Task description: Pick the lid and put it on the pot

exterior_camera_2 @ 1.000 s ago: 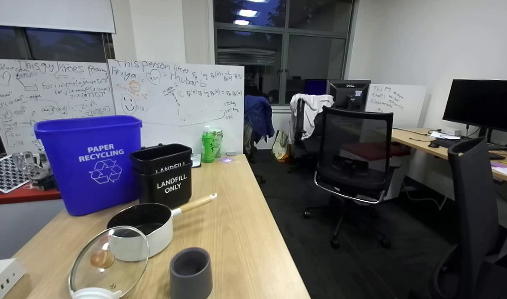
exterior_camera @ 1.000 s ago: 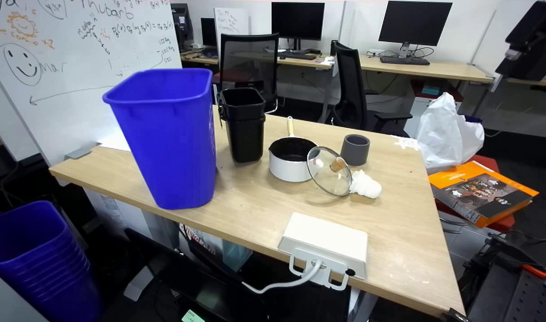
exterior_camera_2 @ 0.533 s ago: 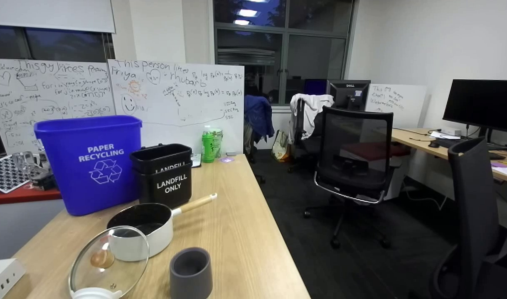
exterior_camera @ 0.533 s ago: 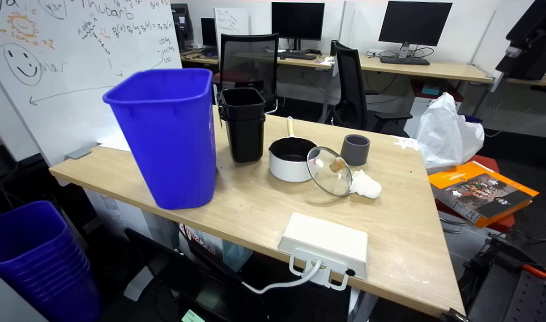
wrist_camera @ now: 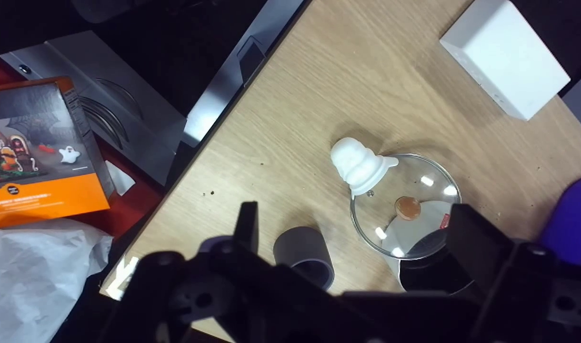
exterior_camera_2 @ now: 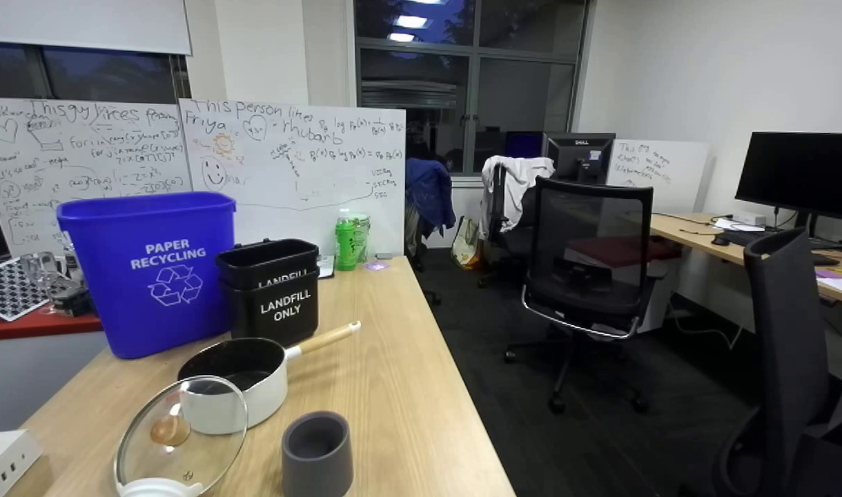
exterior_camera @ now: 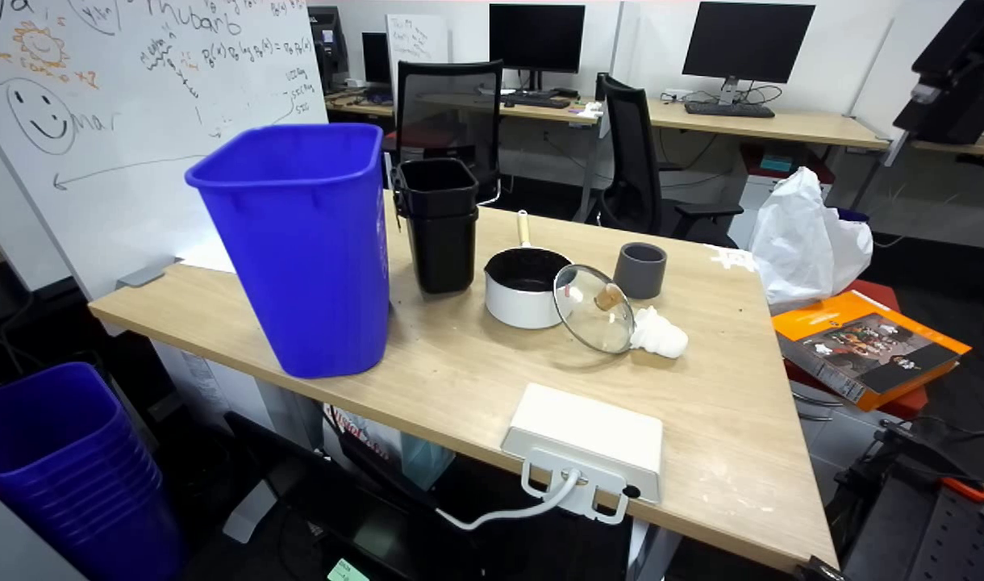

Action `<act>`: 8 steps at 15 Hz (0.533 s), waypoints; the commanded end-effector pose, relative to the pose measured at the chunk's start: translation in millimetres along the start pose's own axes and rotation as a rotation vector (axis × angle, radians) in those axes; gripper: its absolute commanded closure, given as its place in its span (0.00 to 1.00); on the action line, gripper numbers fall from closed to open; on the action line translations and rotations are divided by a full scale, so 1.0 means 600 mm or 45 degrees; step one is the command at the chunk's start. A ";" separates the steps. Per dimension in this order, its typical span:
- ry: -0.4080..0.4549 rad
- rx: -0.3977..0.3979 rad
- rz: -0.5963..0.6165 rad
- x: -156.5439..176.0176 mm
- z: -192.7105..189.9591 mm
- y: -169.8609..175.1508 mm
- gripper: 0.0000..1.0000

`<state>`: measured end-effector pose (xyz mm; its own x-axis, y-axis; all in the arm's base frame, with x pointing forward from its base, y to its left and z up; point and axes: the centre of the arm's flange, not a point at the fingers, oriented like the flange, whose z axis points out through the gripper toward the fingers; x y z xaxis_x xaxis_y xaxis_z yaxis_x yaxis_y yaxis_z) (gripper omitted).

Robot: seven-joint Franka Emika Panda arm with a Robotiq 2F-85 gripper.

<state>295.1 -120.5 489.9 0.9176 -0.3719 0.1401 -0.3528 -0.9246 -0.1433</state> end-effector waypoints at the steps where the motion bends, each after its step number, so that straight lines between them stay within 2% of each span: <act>1: -0.012 0.019 0.004 -0.001 0.014 0.006 0.00; 5: 0.016 -0.021 0.012 -0.014 0.050 0.015 0.00; 8: 0.064 0.022 0.031 -0.025 0.080 0.017 0.00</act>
<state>291.2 -120.0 456.5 0.9133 -0.3841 0.1350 -0.3659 -0.9198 -0.1416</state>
